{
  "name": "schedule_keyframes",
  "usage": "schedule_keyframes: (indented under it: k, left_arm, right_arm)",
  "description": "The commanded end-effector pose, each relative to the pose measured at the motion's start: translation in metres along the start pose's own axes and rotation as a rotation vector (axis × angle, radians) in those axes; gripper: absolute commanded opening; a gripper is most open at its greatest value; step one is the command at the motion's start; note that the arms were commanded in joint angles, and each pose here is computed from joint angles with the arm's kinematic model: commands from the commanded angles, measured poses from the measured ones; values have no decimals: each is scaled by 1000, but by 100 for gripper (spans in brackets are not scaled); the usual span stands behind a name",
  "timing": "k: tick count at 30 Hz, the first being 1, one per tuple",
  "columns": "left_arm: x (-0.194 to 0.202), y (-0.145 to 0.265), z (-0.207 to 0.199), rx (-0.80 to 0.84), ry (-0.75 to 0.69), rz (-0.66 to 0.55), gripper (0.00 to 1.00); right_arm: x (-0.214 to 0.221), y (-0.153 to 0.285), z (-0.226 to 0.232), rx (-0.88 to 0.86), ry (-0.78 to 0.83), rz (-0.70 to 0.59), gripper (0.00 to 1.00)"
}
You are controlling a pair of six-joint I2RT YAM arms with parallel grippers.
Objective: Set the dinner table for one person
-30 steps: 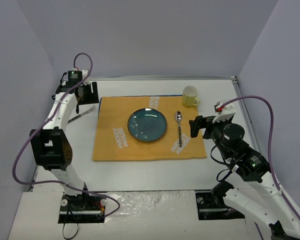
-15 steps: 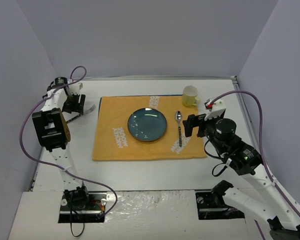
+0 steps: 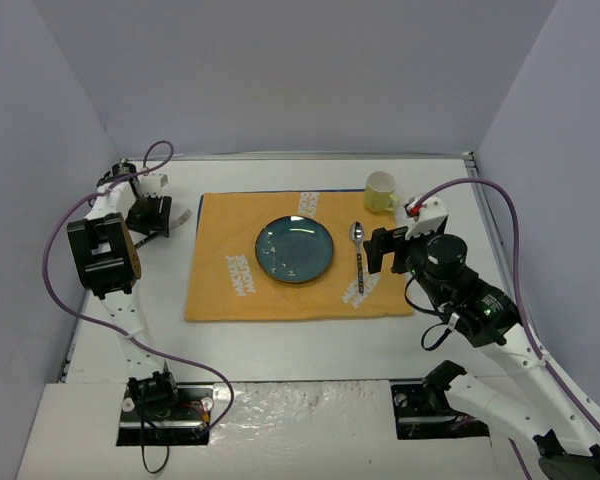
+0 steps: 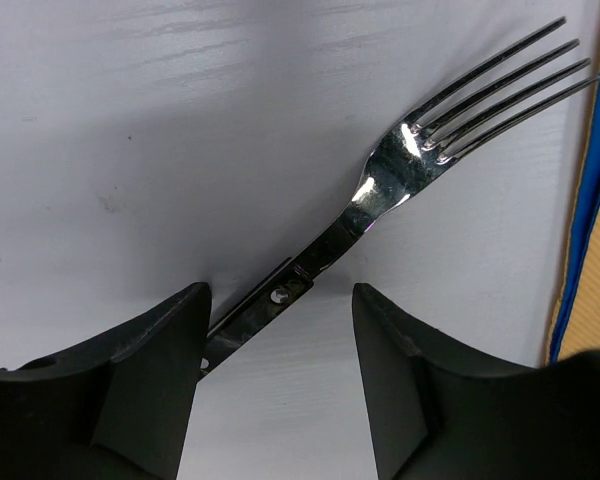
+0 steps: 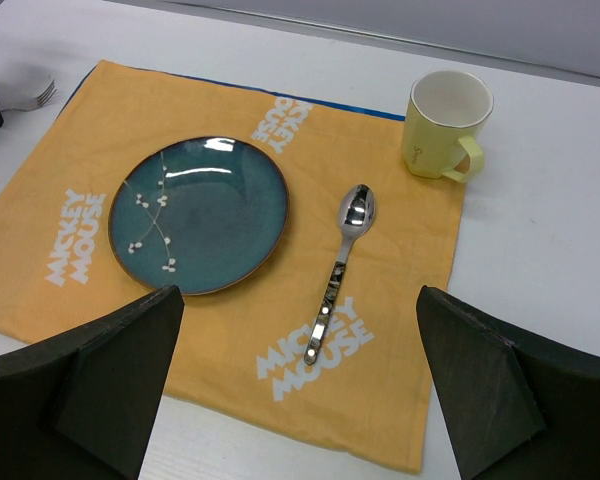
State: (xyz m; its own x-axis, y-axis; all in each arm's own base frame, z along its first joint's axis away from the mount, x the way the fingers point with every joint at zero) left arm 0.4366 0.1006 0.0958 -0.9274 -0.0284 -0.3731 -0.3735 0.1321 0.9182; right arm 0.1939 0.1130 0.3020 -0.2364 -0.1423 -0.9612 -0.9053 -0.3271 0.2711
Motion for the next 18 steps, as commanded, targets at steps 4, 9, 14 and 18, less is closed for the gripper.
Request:
schedule_keyframes:
  k: [4, 9, 14, 18]
  left_arm:
    - [4, 1, -4, 14, 24, -30, 29]
    - [16, 1, -8, 13, 53, -31, 12]
    - [15, 23, -14, -9, 111, -79, 0]
    - [6, 65, -35, -10, 199, -183, 0]
  right_arm:
    - [-24, 2, 0, -12, -22, -103, 100]
    - [-23, 6, 0, -19, -34, -113, 100]
    - [-21, 9, 0, -28, -36, -117, 100]
    - [-20, 12, 0, -31, -38, -127, 100]
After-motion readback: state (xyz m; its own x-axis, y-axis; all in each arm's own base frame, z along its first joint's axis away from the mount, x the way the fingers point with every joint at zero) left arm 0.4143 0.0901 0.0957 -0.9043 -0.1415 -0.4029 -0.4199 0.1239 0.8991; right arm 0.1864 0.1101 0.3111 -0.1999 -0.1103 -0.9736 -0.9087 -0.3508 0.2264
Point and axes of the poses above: each gripper's point midway between its finger pads, its own y axis back along the fingers, its own z axis along the line the jaws close on, x = y × z, the point moved 7 cm from there along y, back along the fingers, and after that the axes turned 7 degrees about y, right-handed, at the moved point
